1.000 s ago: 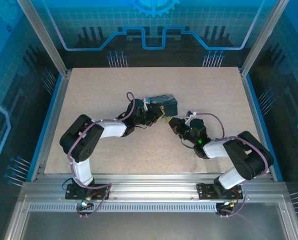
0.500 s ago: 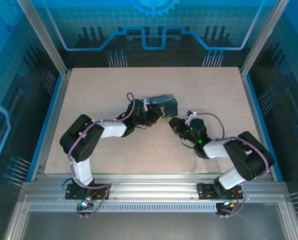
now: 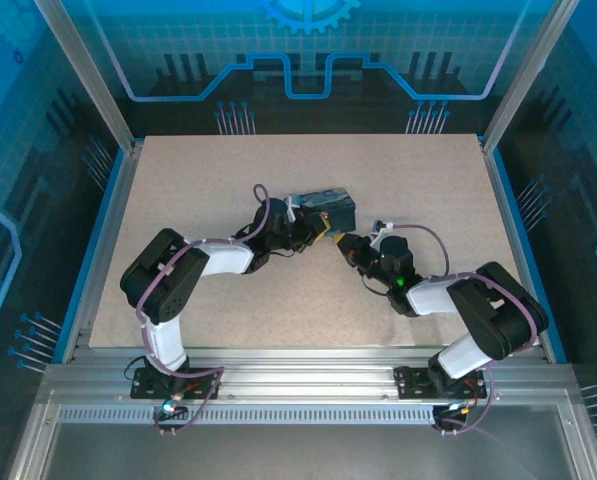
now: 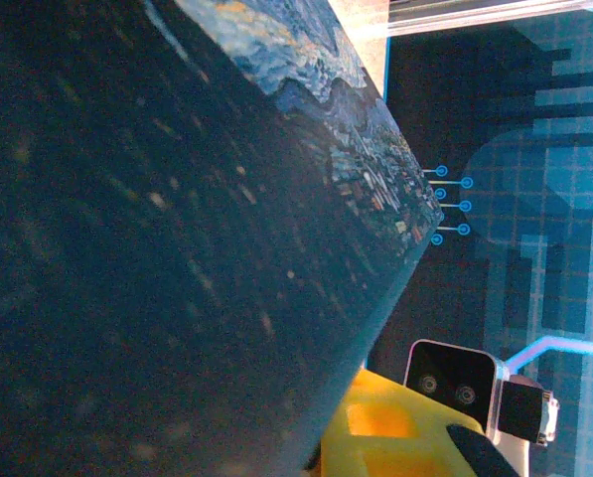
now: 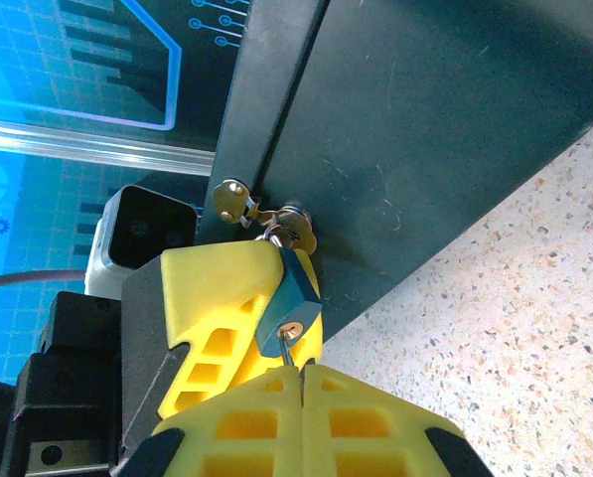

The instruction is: Unlock the padlock with the key

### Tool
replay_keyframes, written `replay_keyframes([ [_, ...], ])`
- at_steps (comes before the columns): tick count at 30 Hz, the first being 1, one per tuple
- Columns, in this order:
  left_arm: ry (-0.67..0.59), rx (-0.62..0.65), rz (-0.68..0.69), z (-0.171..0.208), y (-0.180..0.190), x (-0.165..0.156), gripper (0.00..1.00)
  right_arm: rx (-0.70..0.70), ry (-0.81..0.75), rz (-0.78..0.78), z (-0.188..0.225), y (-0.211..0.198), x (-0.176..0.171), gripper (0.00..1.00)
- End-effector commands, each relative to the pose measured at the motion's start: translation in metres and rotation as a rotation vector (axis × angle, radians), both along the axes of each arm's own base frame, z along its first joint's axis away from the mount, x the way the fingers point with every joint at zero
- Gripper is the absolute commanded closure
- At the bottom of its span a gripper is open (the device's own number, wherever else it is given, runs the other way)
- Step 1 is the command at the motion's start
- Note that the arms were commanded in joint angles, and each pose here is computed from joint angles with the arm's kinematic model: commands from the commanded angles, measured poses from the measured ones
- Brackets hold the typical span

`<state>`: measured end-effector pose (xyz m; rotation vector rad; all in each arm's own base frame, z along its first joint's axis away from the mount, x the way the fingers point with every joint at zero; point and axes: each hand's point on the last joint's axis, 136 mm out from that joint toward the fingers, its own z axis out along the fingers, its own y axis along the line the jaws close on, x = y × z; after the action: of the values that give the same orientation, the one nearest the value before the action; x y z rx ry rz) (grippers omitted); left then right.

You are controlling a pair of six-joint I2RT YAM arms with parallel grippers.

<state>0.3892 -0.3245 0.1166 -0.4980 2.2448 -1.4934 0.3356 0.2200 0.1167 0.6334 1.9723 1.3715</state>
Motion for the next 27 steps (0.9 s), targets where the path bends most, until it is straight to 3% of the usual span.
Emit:
replay_keyframes([
  [1, -0.007, -0.036, -0.021, 0.002, -0.004, -0.001, 1.0, 0.007, -0.047, -0.005, 0.012, 0.003, 0.009, 1.0],
  [27, 0.001, -0.055, -0.029, 0.001, -0.005, -0.003, 1.0, 0.085, -0.06, -0.018, 0.019, 0.007, 0.016, 1.0],
])
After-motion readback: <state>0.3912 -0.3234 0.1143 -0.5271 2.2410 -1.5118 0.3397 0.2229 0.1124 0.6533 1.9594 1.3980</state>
